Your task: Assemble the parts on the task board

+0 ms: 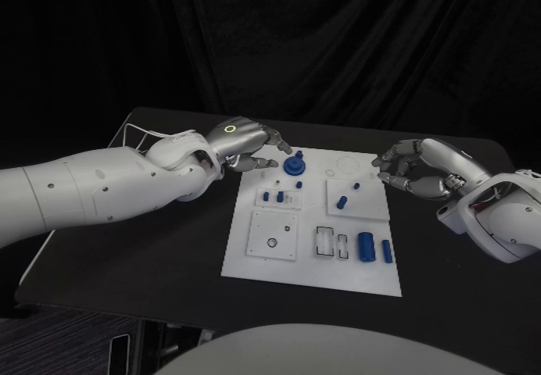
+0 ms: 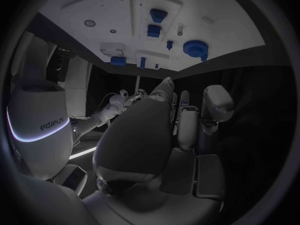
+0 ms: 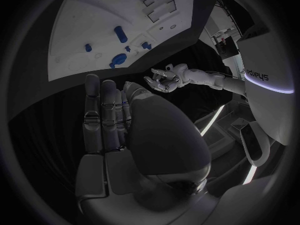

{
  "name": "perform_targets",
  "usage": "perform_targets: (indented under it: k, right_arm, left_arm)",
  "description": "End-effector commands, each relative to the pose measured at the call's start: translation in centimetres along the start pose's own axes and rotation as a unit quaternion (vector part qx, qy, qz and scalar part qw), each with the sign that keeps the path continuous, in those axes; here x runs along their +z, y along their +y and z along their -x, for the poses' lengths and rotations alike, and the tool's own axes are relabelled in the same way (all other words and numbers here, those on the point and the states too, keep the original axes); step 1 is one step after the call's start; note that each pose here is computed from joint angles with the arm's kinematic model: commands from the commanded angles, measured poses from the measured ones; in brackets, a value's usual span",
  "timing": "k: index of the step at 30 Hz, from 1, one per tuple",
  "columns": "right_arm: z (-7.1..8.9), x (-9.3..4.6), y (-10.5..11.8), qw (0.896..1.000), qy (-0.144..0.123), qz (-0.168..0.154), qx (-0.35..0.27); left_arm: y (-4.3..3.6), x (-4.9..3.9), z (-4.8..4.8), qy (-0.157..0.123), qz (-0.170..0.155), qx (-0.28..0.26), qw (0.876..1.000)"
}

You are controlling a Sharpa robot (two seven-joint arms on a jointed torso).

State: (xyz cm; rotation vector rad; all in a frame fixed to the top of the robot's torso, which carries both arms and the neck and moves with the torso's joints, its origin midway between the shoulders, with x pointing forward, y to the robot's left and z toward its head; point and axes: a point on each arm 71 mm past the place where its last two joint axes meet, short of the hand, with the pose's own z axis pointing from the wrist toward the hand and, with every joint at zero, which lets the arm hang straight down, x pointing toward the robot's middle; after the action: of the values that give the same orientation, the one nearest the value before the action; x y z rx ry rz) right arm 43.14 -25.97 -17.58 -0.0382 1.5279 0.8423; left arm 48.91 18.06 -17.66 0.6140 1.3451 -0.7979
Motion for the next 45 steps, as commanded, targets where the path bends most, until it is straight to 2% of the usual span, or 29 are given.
perform_targets:
  k: [1,9,13,17,27,45]
  right_arm:
    - [0.1,-0.2,-0.1,1.000,-0.024,0.007,-0.007]
    - [-0.3,-0.4,-0.6,1.000,-0.020,-0.009,0.009]
    - [-0.6,-0.5,-0.9,1.000,-0.018,-0.016,0.012]
    - [-0.9,-0.7,-1.2,1.000,-0.014,-0.021,0.014]
    - [-1.3,-0.7,-1.5,0.999,-0.010,-0.026,0.016]
    - [-1.3,-0.7,-1.9,0.999,-0.009,-0.034,0.015]
  left_arm:
    - [-0.26,1.17,-0.76,0.053,0.007,0.045,0.998]
    - [-1.49,3.13,-1.14,0.066,-0.005,0.049,0.997]
    - [-1.71,3.78,-1.29,0.071,-0.008,0.050,0.996]
    - [-1.78,4.43,-1.60,0.084,-0.013,0.075,0.994]
    - [-1.46,5.06,-2.44,0.131,-0.005,0.095,0.987]
    - [-1.40,6.17,-3.45,0.157,-0.006,0.098,0.983]
